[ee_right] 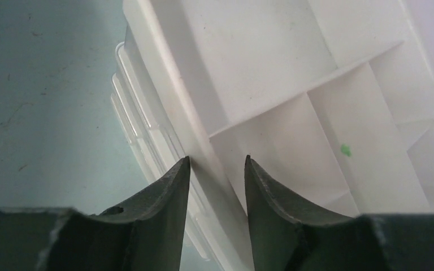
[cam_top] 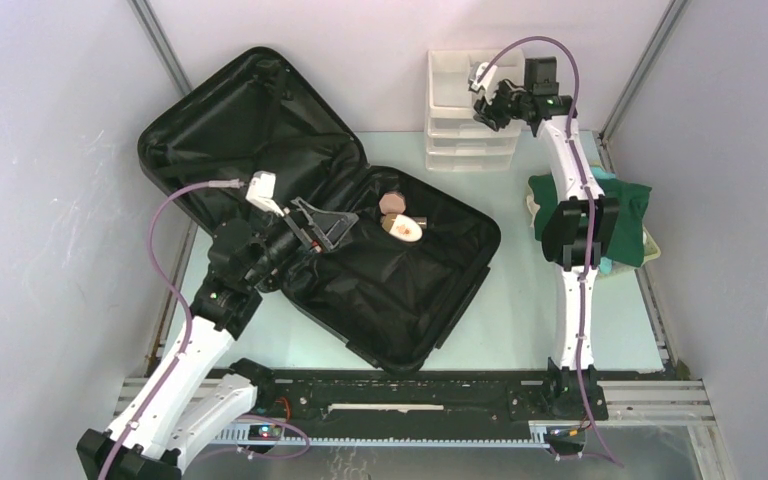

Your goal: Open, take out, and arrange the luggage

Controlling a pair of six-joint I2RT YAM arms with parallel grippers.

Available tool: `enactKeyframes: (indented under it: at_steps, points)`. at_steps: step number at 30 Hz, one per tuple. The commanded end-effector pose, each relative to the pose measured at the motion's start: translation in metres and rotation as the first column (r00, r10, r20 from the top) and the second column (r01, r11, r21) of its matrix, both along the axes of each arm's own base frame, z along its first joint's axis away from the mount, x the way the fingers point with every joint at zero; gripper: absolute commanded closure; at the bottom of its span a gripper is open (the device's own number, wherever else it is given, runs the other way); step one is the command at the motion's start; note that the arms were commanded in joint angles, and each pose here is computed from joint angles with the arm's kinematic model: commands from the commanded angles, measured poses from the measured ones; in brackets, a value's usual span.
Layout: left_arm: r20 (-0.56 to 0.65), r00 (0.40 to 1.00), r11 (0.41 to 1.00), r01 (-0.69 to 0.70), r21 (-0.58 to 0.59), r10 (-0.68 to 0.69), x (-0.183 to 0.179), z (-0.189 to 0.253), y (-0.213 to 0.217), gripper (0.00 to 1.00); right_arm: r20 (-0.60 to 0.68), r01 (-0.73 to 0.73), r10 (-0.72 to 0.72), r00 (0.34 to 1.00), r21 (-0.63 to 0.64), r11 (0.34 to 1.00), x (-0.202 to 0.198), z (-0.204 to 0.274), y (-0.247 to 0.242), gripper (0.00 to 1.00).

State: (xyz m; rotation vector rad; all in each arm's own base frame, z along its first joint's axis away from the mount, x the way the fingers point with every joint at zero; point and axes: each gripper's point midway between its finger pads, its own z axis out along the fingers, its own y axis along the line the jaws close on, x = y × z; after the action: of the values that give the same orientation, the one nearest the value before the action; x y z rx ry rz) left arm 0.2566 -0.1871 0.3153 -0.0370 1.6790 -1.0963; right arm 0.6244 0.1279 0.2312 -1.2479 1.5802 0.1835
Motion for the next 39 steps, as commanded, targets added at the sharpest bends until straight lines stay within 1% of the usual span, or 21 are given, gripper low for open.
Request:
enactKeyframes:
  at_steps: [1,4,5,6,7,8,10,12,14,16,17,18,20,22,24,27,29,34,36,39]
  points:
    - [0.000,0.999,0.998,0.045,0.051,-0.046,0.001,-0.015,-0.006,0.08,0.100,-0.044,0.050,0.994,-0.060,0.997,0.001,0.025,0.007,0.57]
    - [0.000,0.998,0.995,0.068,0.075,-0.068,0.000,-0.021,-0.011,0.08,0.080,-0.071,0.078,0.994,-0.093,0.993,-0.008,0.021,0.006,0.68]
    - [0.002,0.997,0.994,0.073,0.086,-0.073,-0.001,-0.023,-0.013,0.08,0.077,-0.078,0.086,0.993,-0.104,0.991,-0.012,0.022,0.006,0.74]
    - [0.008,0.997,0.992,0.078,0.096,-0.079,-0.002,-0.024,-0.015,0.08,0.076,-0.083,0.092,0.993,-0.112,0.990,-0.015,0.024,0.005,0.76]
    - [0.015,0.996,0.990,0.085,0.109,-0.088,-0.003,-0.025,-0.017,0.08,0.072,-0.085,0.094,0.993,-0.115,0.990,-0.019,0.027,0.005,0.82]
    - [0.022,0.995,0.988,0.091,0.122,-0.095,-0.004,-0.026,-0.020,0.08,0.069,-0.088,0.097,0.993,-0.119,0.989,-0.022,0.028,0.005,0.86]
    - [0.061,0.991,0.980,0.103,0.171,-0.115,-0.008,-0.027,-0.026,0.09,0.072,-0.085,0.094,0.993,-0.119,0.989,-0.029,0.036,0.004,0.90]
    - [0.113,0.984,0.966,0.111,0.232,-0.140,-0.015,-0.029,-0.036,0.08,0.078,-0.070,0.079,0.994,-0.108,0.992,-0.035,0.048,0.004,0.92]
    - [0.152,0.976,0.953,0.107,0.284,-0.155,-0.017,-0.031,-0.041,0.08,0.073,-0.045,0.052,0.996,-0.084,0.995,-0.041,0.059,0.003,0.96]
    - [0.159,0.970,0.940,0.128,0.317,-0.186,-0.021,-0.038,-0.049,0.07,0.058,-0.017,0.020,0.998,-0.056,0.998,-0.048,0.069,0.001,0.98]
    - [0.156,0.969,0.937,0.133,0.324,-0.191,-0.021,-0.041,-0.051,0.08,0.047,-0.003,0.005,0.999,-0.039,0.999,-0.051,0.073,0.001,1.00]
    - [0.152,0.969,0.938,0.138,0.317,-0.194,-0.021,-0.042,-0.054,0.08,0.033,0.015,-0.015,0.999,-0.014,1.000,-0.056,0.079,0.001,1.00]
    - [0.140,0.972,0.947,0.141,0.287,-0.187,-0.018,-0.040,-0.058,0.08,0.000,0.042,-0.042,0.999,0.016,0.999,-0.062,0.082,0.001,1.00]
    - [0.151,0.972,0.963,0.141,0.228,-0.178,-0.014,-0.027,-0.064,0.08,-0.044,0.071,-0.068,0.997,0.057,0.996,-0.071,0.087,0.002,1.00]
    - [0.177,0.970,0.980,0.139,0.141,-0.163,-0.007,-0.007,-0.072,0.08,-0.077,0.095,-0.089,0.993,0.086,0.992,-0.077,0.090,0.002,1.00]
    - [0.181,0.972,0.989,0.148,0.006,-0.147,0.005,0.016,-0.085,0.09,-0.104,0.130,-0.117,0.988,0.128,0.983,-0.082,0.098,0.000,1.00]
    - [0.152,0.979,0.987,0.149,-0.058,-0.138,0.018,0.022,-0.096,0.10,-0.109,0.141,-0.124,0.986,0.160,0.977,-0.085,0.107,-0.003,1.00]
    - [0.044,0.992,0.976,0.124,-0.179,-0.118,0.057,0.033,-0.125,0.17,-0.142,0.174,-0.140,0.980,0.264,0.949,-0.088,0.129,-0.012,1.00]
    - [0.006,0.993,0.969,0.116,-0.217,-0.117,0.075,0.032,-0.139,0.18,-0.169,0.184,-0.139,0.976,0.295,0.937,-0.090,0.131,-0.013,1.00]
    - [-0.018,0.994,0.954,0.101,-0.282,-0.111,0.103,0.033,-0.158,0.22,-0.215,0.200,-0.135,0.967,0.319,0.926,-0.092,0.128,-0.010,1.00]
